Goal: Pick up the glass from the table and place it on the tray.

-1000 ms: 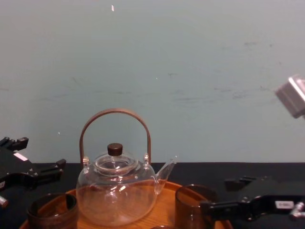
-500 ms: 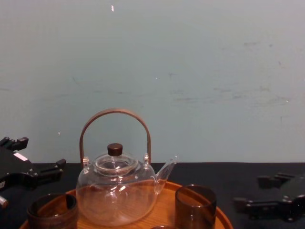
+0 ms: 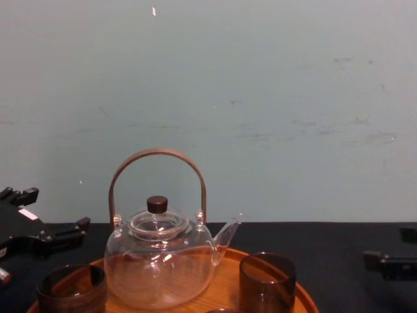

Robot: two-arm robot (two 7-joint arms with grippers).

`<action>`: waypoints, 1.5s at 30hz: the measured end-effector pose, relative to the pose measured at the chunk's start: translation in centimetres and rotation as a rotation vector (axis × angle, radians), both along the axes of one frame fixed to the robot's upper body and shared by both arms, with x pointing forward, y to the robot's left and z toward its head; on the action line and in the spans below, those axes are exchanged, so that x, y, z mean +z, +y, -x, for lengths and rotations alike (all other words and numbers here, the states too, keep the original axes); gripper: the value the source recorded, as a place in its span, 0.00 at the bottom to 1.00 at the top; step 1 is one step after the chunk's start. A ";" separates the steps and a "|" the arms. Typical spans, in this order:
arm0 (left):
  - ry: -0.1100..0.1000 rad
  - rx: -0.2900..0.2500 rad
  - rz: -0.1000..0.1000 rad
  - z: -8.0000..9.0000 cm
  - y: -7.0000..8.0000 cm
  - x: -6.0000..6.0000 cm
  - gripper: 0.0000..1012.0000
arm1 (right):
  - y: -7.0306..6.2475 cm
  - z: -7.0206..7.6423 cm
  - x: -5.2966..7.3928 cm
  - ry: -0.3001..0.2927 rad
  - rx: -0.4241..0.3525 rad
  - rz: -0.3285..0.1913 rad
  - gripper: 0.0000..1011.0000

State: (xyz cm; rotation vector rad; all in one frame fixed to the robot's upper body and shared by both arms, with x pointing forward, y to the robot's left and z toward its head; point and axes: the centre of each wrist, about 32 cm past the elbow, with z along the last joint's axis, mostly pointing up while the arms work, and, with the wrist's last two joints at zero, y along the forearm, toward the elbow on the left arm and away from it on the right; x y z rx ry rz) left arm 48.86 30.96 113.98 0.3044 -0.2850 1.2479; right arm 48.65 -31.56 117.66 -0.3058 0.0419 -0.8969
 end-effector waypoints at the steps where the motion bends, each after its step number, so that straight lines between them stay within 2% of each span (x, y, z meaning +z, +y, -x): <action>1: 0.000 0.000 0.000 0.0 0.0 0.0 0.99 | -0.1 0.0 0.0 -0.003 -0.010 0.000 0.99; 9: 0.000 0.000 0.000 0.0 0.0 0.0 0.99 | -0.6 -0.7 -0.2 -0.022 -0.110 0.000 0.99; 20: 0.000 0.000 0.000 0.0 0.0 0.0 0.99 | -0.8 -1.8 -0.6 -0.019 -0.230 -0.025 0.99; 34: 0.000 0.000 0.000 0.0 0.0 0.0 0.99 | -0.6 -2.5 -0.9 -0.002 -0.280 -0.060 0.99; 45: 0.000 0.000 0.000 0.0 0.0 0.0 0.99 | -0.6 -2.5 -0.9 -0.002 -0.278 -0.058 0.99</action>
